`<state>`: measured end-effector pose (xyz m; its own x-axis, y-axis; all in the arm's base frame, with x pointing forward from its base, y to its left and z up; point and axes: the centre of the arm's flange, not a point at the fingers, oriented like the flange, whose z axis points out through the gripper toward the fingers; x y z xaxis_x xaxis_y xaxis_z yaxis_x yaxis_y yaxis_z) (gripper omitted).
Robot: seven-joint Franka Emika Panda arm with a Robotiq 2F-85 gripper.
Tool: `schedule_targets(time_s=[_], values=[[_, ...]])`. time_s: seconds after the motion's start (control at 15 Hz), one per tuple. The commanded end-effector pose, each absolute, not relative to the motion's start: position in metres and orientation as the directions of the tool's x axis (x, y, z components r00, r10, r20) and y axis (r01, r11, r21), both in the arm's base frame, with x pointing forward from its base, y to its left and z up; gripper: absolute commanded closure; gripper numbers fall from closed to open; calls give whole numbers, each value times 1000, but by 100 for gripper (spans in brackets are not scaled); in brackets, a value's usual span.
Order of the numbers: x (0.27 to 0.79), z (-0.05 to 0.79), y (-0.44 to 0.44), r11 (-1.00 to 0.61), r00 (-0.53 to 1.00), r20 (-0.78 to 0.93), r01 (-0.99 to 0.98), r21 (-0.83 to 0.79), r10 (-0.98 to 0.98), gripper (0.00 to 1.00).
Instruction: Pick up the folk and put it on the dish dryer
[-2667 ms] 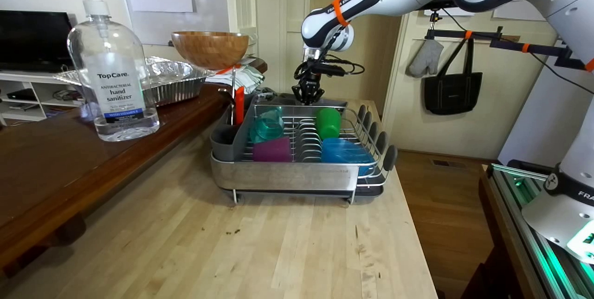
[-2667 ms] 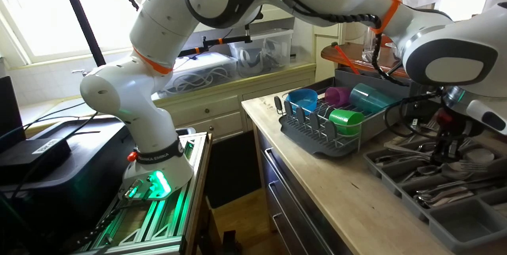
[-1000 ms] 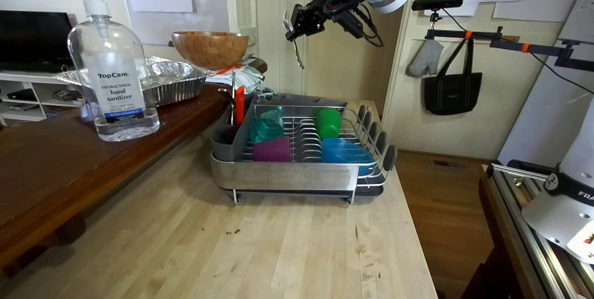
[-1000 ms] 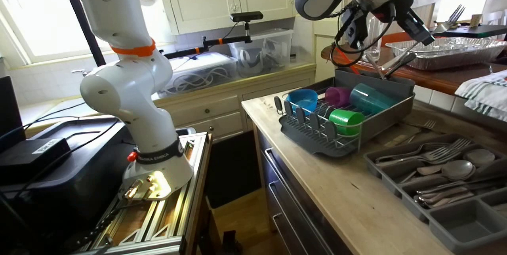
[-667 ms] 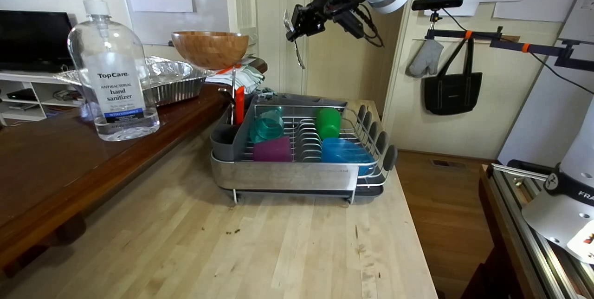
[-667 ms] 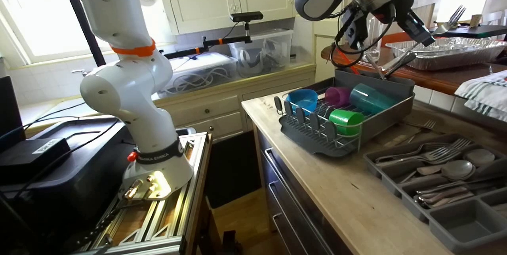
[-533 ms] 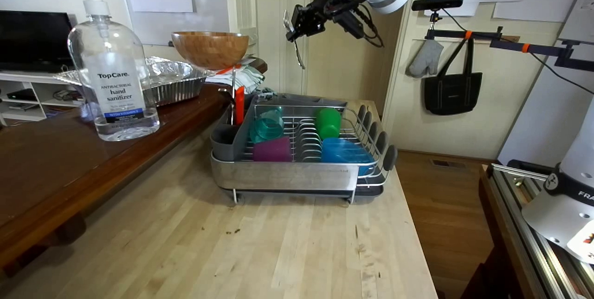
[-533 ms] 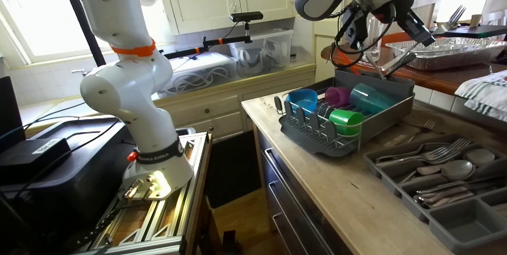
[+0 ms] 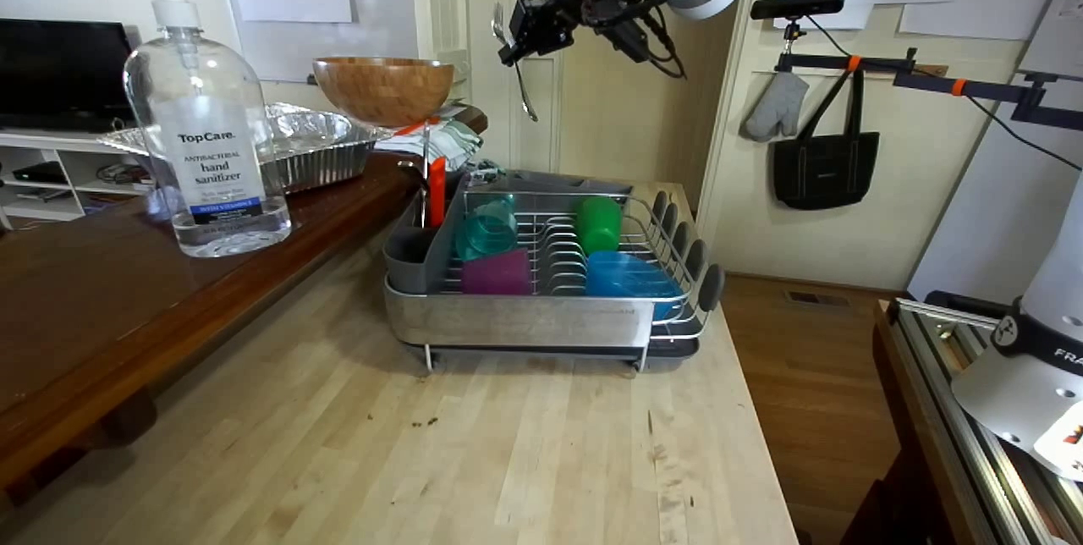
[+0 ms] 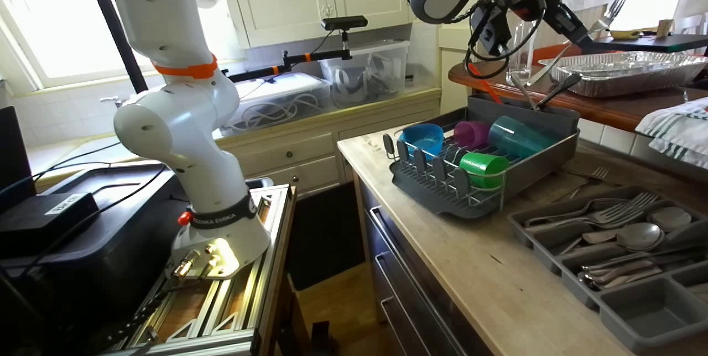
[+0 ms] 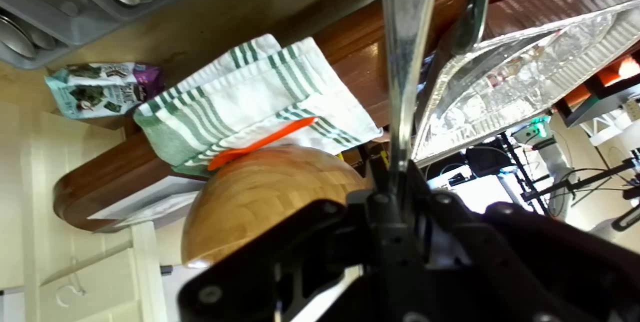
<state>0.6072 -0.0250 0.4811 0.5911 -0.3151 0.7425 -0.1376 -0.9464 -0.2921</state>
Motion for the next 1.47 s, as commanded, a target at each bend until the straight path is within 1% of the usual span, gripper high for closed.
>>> schedule_targets(time_s=[0.0,0.2,0.6,1.4], values=[[624,485,6,-963,528,806,-114,-244,-266,98],[633,479,21,-967,469,846,-106,-232,-255,98],[654,456,54,-981,412,890,-68,-181,-193,98],[721,413,88,-985,452,878,-14,-170,-158,98]])
